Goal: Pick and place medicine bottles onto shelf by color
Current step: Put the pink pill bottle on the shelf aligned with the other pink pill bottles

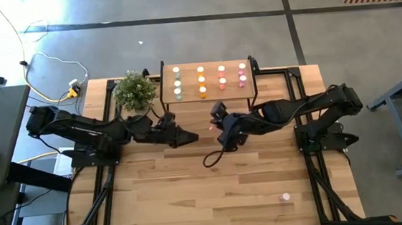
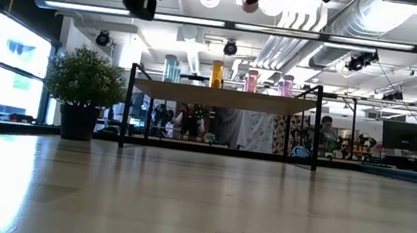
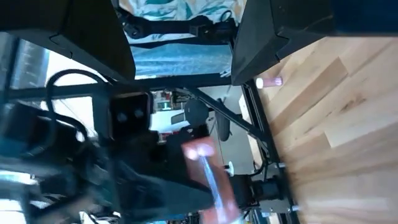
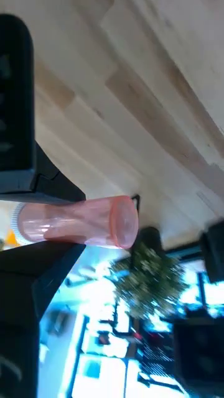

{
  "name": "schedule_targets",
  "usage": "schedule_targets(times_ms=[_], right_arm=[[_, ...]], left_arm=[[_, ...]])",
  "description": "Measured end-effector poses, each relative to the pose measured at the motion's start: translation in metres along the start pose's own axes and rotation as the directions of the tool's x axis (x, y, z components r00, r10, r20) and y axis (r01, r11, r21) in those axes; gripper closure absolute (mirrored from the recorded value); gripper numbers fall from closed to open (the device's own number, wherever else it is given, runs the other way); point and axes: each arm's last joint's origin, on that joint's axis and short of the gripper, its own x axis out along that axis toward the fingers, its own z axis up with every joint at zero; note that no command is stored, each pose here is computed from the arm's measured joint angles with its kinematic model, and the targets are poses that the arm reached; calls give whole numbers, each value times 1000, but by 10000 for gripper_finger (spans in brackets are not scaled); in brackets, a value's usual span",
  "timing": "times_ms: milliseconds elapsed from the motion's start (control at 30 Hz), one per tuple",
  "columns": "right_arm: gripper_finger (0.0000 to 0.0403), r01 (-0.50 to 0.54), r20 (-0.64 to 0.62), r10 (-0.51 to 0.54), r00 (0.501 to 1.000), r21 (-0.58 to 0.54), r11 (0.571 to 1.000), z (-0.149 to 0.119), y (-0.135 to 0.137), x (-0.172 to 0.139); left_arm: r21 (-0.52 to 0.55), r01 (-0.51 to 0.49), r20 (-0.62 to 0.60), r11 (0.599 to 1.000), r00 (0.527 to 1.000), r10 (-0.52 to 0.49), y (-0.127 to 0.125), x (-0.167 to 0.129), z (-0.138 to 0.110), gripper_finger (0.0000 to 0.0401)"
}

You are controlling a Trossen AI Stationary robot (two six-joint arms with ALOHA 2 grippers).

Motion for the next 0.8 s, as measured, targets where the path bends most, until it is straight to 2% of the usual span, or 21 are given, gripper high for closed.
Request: schedule_targets(times_ms=[67, 167, 400, 800], right_arm=[[334, 20, 17, -19, 1000, -56, 998, 2, -1, -1], [334, 55, 42, -51, 998, -99, 994, 6, -4, -1], [334, 119, 92, -107, 990, -135, 984, 10, -11, -2], [334, 128, 124, -106, 987, -188, 974, 12, -11, -2]], left_arm=[[-20, 2, 1, 1000, 1000, -1, 3, 4, -1, 146], [-22, 58, 9, 998, 998, -57, 0, 8, 0, 146], [-22, 66, 22, 998, 998, -66, 4, 13, -1, 146], [-5, 99, 75, 995, 992, -98, 8, 20, 7, 146]])
